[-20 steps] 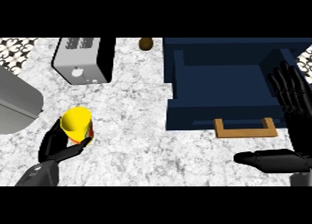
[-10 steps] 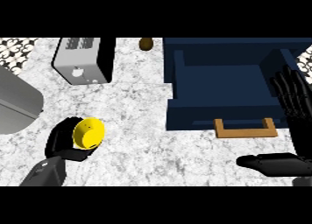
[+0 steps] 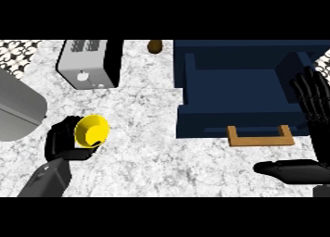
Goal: Pick up the cup, place it into the drawer and close the drawer
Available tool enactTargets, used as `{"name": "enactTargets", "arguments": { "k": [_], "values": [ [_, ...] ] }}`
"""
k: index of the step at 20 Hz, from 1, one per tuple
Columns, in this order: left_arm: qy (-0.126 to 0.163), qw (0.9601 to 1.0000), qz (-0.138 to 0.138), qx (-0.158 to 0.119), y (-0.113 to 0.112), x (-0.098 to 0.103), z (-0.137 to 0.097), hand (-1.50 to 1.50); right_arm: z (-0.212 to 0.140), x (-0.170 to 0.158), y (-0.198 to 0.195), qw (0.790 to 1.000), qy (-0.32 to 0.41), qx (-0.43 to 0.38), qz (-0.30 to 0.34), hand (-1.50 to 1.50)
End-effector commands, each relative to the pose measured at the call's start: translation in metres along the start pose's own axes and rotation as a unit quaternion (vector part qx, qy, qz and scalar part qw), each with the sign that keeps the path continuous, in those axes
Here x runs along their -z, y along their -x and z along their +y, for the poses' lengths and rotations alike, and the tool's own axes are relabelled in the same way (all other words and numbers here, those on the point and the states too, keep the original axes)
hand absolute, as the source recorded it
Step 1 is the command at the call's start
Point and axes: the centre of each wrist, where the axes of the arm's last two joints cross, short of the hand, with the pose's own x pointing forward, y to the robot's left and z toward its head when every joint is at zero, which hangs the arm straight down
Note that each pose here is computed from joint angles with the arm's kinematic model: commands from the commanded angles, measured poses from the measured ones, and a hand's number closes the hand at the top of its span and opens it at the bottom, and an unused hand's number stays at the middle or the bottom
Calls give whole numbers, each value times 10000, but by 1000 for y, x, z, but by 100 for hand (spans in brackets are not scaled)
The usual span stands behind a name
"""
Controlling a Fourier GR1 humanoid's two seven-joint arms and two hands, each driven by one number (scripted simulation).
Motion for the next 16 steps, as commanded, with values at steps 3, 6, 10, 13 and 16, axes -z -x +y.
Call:
{"name": "enactTargets", "arguments": {
  "k": [3,6,10,13,16],
  "values": [
    [338,9917,-1129,-505,3,19,-28,150,-4,0,6,10000,59,-37,-38,-150],
    [729,9901,-1139,-382,-11,55,-51,150,-3,-7,8,9999,75,-67,0,-150],
    [1158,9862,-1123,-380,-36,88,-72,150,-16,-10,-14,9999,117,-97,75,-150],
    [1415,9813,-1303,-119,-57,117,-110,150,-31,-12,0,9997,202,-87,45,-150],
    [1610,9767,-1415,56,-68,119,-144,150,-10,-21,3,9997,102,-72,189,-150]
  ]
}}
